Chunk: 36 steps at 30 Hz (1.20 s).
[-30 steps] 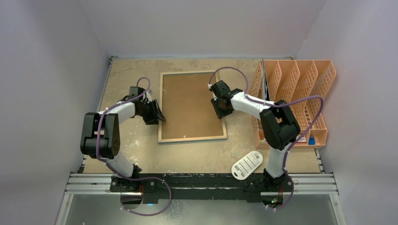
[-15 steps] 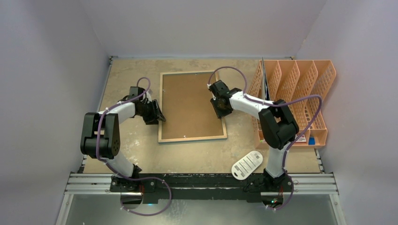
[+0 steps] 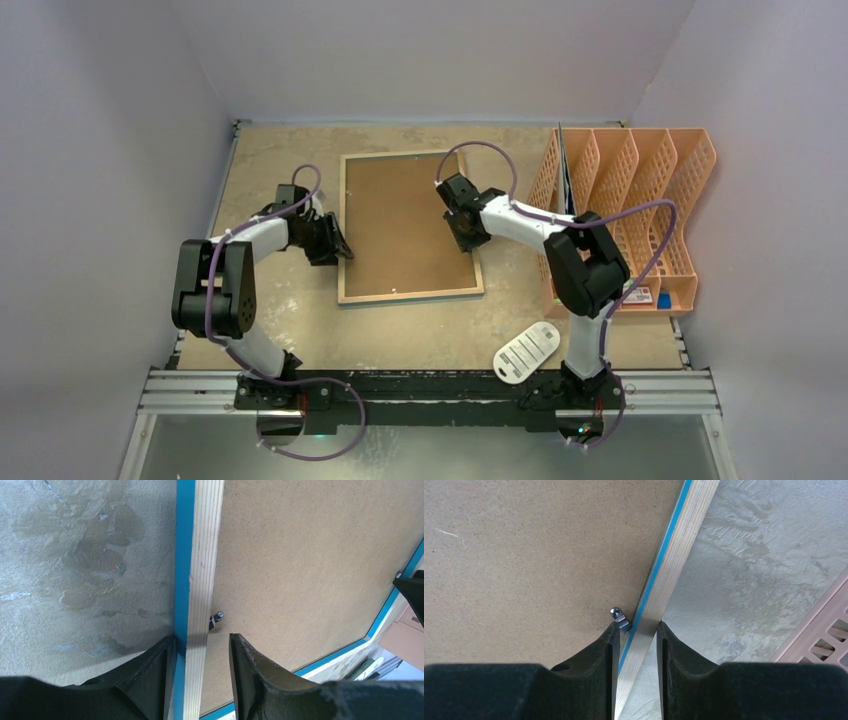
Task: Put the photo into the frame
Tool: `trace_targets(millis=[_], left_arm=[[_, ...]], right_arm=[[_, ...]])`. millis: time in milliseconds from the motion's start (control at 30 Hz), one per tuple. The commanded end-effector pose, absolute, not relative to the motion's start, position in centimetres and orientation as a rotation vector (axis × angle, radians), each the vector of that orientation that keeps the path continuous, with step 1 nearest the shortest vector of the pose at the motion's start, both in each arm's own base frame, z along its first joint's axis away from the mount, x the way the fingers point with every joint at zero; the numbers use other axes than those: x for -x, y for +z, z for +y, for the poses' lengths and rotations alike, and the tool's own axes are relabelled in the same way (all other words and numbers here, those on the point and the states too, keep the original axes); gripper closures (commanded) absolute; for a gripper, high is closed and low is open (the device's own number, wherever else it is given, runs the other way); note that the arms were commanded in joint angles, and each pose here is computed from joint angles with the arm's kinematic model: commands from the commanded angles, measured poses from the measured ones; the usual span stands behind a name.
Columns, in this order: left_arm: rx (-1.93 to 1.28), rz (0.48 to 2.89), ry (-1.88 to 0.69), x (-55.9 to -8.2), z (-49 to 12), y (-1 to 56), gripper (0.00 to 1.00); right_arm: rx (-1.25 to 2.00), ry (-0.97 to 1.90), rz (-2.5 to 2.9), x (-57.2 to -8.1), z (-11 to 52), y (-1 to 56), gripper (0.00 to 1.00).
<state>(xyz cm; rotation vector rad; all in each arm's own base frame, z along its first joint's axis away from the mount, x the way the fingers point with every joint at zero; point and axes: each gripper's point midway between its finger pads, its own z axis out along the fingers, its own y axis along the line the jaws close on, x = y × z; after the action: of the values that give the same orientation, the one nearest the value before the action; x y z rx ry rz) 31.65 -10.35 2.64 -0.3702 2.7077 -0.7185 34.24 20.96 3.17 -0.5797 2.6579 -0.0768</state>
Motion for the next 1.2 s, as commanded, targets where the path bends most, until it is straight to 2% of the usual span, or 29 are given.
trace_targets(millis=[0, 533, 667, 767, 867, 900, 933, 1033, 1167], left_arm=[[0.280, 2.721, -0.877, -31.3, -13.9, 2.6, 0.56], [0.273, 2.712, -0.815, -32.8, -13.3, 3.3, 0.56], [0.299, 2.705, -0.723, -33.7, -12.3, 3.8, 0.53], [0.386, 2.716, -0.552, -34.1, -10.0, 3.9, 0.48], [0.474, 2.685, -0.379, -34.2, -7.3, 4.9, 0.39], [0.499, 2.670, -0.322, -34.2, -6.4, 5.3, 0.35], [0.521, 2.652, -0.276, -34.2, -5.5, 5.8, 0.32], [0.552, 2.598, -0.203, -34.0, -4.1, 7.8, 0.25], [0.575, 2.537, -0.208, -33.5, -3.8, 10.7, 0.23]], right_arm=[[0.605, 0.257, 2.513, -35.0, 29.0, 6.2, 1.00], [0.721, 0.707, 2.468, -32.1, 32.1, 9.1, 1.00], [0.694, 0.736, 2.445, -32.1, 32.1, 10.1, 1.00], [0.596, 0.654, 2.433, -33.0, 30.9, 10.8, 1.00], [0.409, 0.504, 2.409, -34.6, 28.7, 11.6, 0.74], [0.334, 0.445, 2.390, -35.3, 27.9, 12.0, 0.59], [0.288, 0.392, 2.371, -35.9, 27.1, 12.5, 0.54], [0.209, 0.303, 2.301, -37.4, 25.8, 14.0, 0.40], [0.165, 0.287, 2.218, -40.1, 26.1, 15.4, 0.37]])
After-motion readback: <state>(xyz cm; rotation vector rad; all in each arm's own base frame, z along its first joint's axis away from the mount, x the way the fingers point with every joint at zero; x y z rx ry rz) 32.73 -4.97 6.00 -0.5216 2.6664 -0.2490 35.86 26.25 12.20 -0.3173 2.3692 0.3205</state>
